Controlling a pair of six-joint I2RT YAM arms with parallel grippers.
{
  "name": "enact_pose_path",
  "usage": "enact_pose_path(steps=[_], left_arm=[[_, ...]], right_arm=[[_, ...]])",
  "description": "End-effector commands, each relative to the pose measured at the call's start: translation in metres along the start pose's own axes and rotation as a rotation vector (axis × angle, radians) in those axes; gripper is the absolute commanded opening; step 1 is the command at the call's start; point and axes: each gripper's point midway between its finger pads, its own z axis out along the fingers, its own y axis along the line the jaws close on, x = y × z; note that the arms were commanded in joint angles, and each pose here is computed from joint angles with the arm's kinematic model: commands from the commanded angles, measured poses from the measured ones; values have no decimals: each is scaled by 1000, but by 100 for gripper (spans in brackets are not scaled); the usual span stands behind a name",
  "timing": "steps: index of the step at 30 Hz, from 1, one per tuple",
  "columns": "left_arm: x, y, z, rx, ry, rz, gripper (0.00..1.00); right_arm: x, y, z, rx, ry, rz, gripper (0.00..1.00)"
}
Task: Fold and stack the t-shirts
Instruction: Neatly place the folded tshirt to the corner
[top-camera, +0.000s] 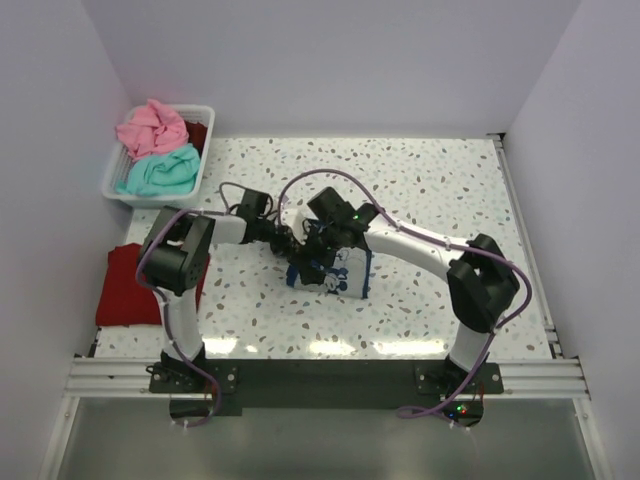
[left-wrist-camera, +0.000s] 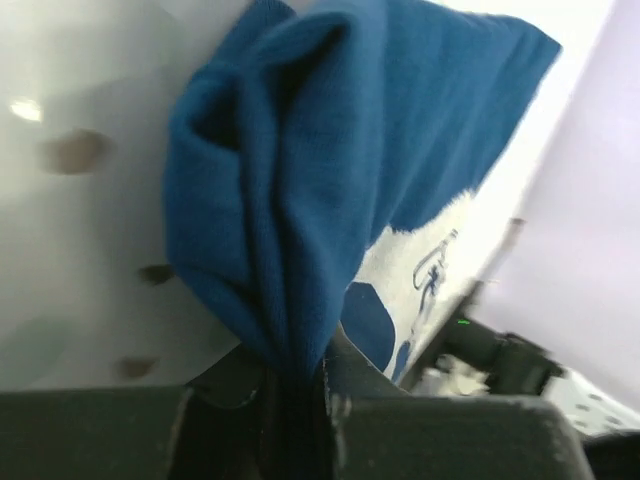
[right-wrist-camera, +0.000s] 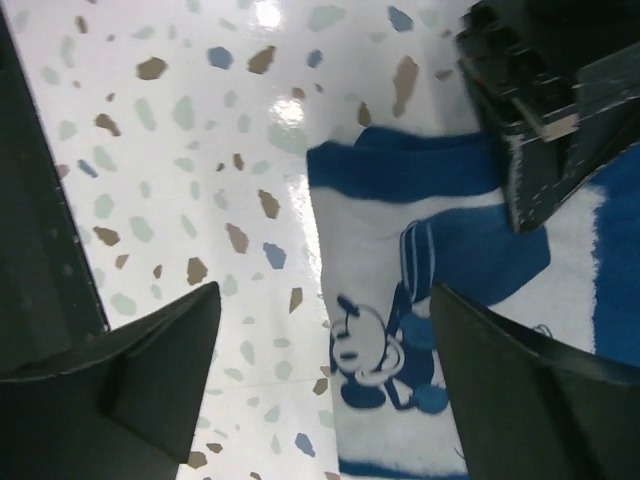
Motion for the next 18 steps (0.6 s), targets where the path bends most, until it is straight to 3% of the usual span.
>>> enact_pose_path(steps=[1, 2, 9, 18], left_arm=[[-2, 44, -45, -297, 45, 149, 0], [-2, 59, -58, -391, 67, 194, 0], [-28, 66, -118, -637, 90, 449, 0], [-26, 79, -186, -874, 205, 608, 0]], right_arm=[[-28, 24, -25, -115, -84, 46, 92], [-29, 23, -29, -123, -90, 65, 99], [-17, -25, -63, -27, -113, 181, 98], [4, -42, -79, 49, -78, 175, 99]])
